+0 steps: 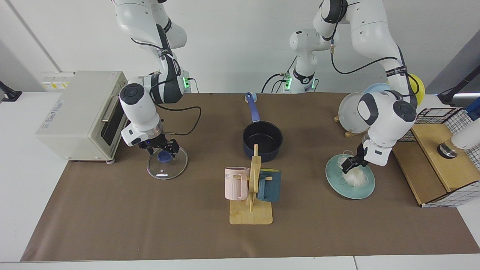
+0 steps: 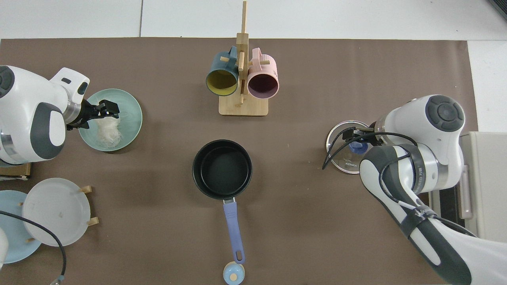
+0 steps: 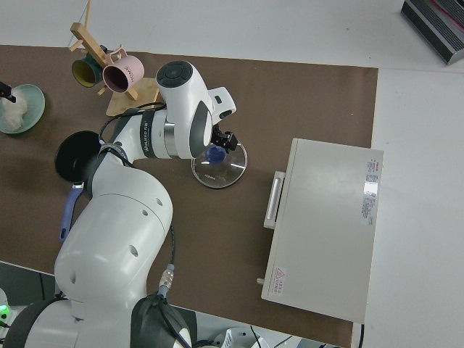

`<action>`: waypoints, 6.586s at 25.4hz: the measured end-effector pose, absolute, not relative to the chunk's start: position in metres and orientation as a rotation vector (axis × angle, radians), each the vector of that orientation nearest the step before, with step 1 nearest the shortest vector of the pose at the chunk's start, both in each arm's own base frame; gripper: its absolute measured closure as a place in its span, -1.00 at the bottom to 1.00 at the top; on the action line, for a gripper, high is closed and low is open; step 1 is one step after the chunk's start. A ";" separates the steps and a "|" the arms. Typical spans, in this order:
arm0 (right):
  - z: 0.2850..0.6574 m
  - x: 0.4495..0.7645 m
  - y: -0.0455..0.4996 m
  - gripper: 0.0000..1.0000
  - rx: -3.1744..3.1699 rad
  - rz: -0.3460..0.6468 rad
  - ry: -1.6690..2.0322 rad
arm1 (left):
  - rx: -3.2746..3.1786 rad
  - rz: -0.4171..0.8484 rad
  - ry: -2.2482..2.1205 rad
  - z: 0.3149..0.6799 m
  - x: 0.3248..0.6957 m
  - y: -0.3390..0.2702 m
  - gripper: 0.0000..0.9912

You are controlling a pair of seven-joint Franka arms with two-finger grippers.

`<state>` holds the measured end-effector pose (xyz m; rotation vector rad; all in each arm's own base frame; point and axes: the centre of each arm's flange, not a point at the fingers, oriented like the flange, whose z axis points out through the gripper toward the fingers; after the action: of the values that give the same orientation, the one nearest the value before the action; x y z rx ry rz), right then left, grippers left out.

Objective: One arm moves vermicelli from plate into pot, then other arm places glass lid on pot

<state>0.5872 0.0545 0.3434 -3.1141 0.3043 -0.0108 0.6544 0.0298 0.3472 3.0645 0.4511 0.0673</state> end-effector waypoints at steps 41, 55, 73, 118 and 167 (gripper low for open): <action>0.362 0.613 0.068 0.11 -3.124 0.079 0.363 | 3.148 0.115 0.296 0.385 0.668 -0.002 0.17; 0.480 0.585 0.079 0.11 -3.153 0.057 0.316 | 3.053 -0.013 0.176 0.525 0.592 -0.134 0.17; 0.529 0.562 0.074 0.11 -3.154 0.015 0.324 | 2.965 -0.089 -0.017 0.459 0.517 -0.277 0.17; 0.496 0.548 0.138 0.11 -3.138 0.029 0.434 | 2.903 -0.118 0.033 0.378 0.532 -0.294 -1.00; 0.416 0.537 0.454 0.11 -2.961 -0.036 0.923 | 3.078 -0.013 -0.028 0.573 0.578 -0.009 -1.00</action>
<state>0.5375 0.4544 0.4159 -2.9605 0.9231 -0.0360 0.5779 -0.0093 0.5730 3.0779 -0.0282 -0.0130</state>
